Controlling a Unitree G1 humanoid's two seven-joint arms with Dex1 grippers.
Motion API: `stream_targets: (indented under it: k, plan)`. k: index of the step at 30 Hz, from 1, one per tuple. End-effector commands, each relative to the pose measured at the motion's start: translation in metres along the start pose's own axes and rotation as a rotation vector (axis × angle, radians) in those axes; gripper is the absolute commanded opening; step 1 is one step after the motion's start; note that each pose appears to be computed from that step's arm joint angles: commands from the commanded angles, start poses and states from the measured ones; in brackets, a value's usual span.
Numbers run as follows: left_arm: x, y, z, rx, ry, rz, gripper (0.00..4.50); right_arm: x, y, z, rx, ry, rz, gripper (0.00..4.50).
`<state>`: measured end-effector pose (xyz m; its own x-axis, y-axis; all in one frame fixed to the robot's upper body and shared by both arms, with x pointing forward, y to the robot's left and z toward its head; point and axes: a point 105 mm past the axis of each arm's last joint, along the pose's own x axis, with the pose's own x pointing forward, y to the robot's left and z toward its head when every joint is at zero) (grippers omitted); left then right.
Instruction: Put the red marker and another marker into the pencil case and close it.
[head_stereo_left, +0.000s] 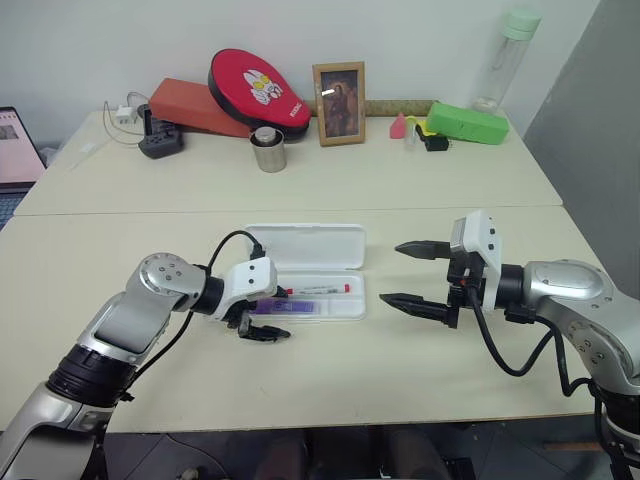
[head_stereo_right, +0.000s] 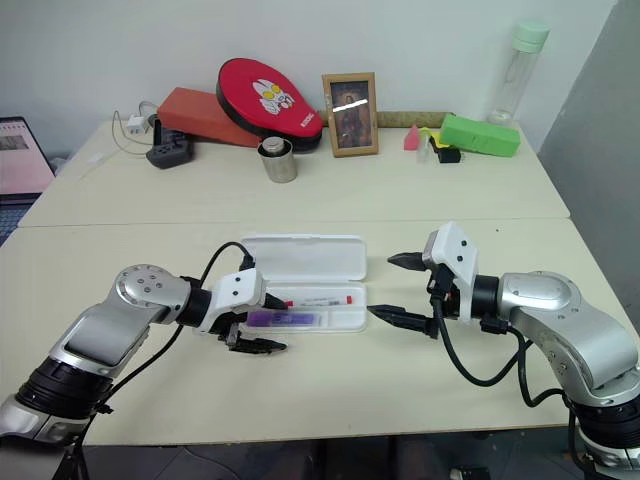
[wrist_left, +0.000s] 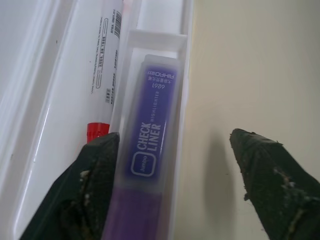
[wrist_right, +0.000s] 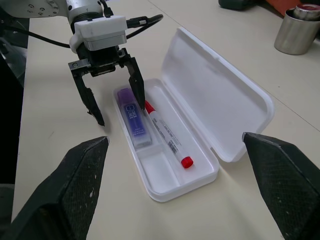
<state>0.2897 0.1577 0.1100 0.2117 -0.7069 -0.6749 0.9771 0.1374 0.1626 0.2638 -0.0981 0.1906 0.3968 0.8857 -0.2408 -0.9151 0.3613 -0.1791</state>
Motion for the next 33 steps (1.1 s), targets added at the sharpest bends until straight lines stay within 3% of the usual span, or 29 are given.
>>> stream_targets:
  k: [1, 7, 11, 14, 21, 24, 33]
  plan:
    - [-0.009, -0.003, 0.026, 0.018, -0.097, 0.004, 4.45, -0.005, 0.0, 0.008, -0.034, -0.024, -0.005, 4.5]
    - [-0.005, -0.016, 0.033, -0.006, -0.133, -0.019, 4.45, -0.017, -0.009, 0.0, 0.005, 0.001, -0.066, 4.5]
    - [-0.004, -0.017, 0.042, -0.006, -0.189, 0.004, 4.45, -0.04, -0.03, -0.018, 0.071, 0.075, -0.225, 4.5]
    - [-0.001, -0.008, 0.075, 0.023, -0.367, 0.073, 4.45, -0.072, -0.067, -0.045, 0.154, 0.196, -0.509, 4.5]
    - [0.018, -0.002, 0.133, 0.062, -0.638, 0.149, 4.45, -0.112, -0.08, -0.094, 0.324, 0.423, -0.76, 4.5]
    - [0.026, -0.007, 0.147, 0.072, -0.687, 0.13, 4.45, -0.12, -0.077, -0.101, 0.355, 0.462, -0.783, 4.5]
    - [0.031, -0.014, 0.159, 0.108, -0.718, 0.069, 4.45, -0.12, -0.071, -0.12, 0.393, 0.521, -0.78, 4.5]
